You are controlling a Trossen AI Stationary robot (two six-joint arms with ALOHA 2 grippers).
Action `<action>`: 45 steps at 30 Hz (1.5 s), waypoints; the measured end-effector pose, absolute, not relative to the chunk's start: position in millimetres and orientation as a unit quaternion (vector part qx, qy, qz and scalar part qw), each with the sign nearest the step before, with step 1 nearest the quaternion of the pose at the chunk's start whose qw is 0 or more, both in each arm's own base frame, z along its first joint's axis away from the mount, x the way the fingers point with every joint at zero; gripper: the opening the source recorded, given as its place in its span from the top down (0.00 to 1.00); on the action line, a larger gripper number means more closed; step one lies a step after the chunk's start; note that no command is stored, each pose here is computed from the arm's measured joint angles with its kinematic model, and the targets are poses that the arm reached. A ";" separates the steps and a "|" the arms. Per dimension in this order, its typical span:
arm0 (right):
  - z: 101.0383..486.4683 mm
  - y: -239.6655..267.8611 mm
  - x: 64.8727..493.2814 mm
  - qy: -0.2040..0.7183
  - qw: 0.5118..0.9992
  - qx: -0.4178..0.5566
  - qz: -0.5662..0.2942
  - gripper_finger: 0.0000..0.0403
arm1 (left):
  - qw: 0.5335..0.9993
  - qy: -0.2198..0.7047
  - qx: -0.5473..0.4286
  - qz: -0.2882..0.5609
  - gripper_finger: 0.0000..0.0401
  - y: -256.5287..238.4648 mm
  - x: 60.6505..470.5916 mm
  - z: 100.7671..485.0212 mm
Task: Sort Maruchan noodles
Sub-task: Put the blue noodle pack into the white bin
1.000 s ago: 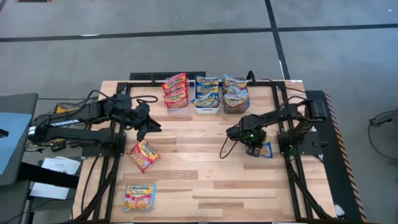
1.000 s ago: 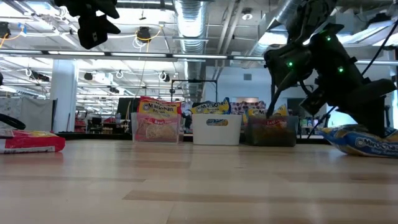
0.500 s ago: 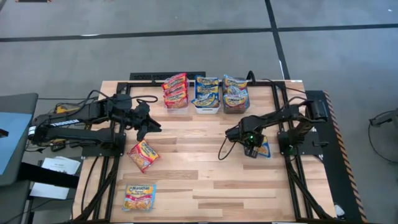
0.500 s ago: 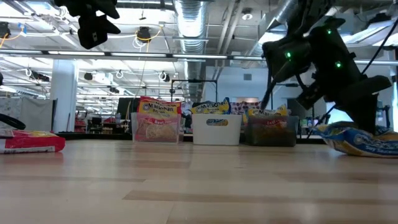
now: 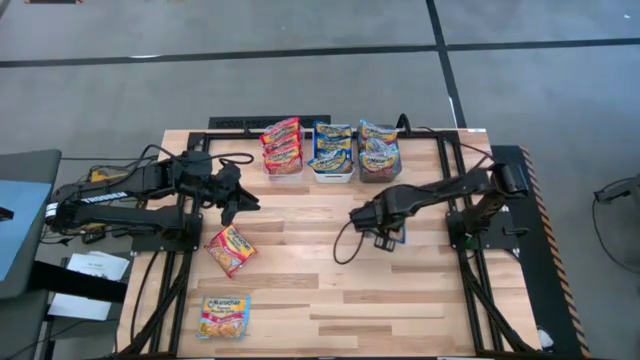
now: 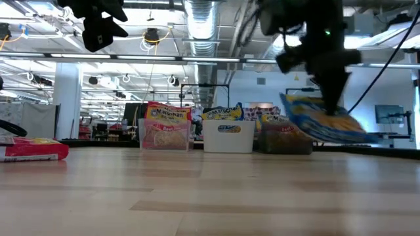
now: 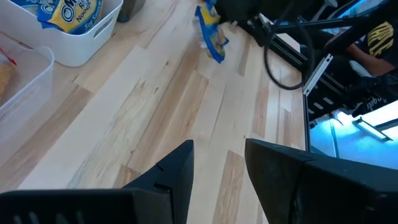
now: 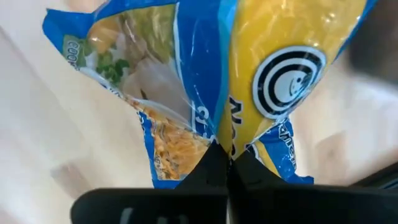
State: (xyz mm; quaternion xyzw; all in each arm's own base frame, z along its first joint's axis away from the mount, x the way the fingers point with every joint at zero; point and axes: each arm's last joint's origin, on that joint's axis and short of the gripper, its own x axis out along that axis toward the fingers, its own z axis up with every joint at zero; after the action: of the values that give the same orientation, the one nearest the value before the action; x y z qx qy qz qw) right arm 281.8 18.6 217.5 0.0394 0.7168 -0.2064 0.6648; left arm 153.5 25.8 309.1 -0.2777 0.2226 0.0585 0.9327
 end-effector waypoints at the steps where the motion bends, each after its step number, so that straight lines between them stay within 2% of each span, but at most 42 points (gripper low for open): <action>1: 222.4 16.8 285.9 0.705 0.677 0.033 -0.210 0.99 | 0.933 0.223 -0.278 0.059 0.68 25.8 153.4 309.2; 10: 260.9 -13.7 322.3 0.572 0.776 -0.045 -0.262 0.99 | 0.932 0.222 -0.282 0.060 0.68 25.8 153.5 309.1; 16: 274.0 -37.1 340.6 0.493 0.816 -0.090 -0.288 0.99 | 0.925 0.221 -0.301 0.065 0.68 25.8 153.4 309.2; 21: 278.1 -55.1 349.8 0.456 0.821 -0.127 -0.319 0.99 | 0.924 0.220 -0.305 0.066 0.68 25.8 153.5 309.2; 26: 277.2 -73.8 356.5 0.431 0.826 -0.120 -0.342 0.99 | 0.924 0.220 -0.305 0.066 0.68 25.8 153.5 309.2; 35: 262.3 -96.8 360.8 0.456 0.803 -0.144 -0.355 0.98 | 0.924 0.220 -0.305 0.065 0.68 25.8 153.5 309.3; 45: 243.0 -98.7 367.6 0.486 0.790 -0.152 -0.340 0.98 | 0.924 0.220 -0.305 0.065 0.68 25.8 153.5 309.1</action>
State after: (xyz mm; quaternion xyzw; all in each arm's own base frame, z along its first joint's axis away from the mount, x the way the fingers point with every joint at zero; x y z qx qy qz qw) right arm 367.6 -98.7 243.0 -0.1522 0.4865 -0.3403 0.7902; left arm 153.5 25.8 309.1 -0.3051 0.2205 0.0652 0.9241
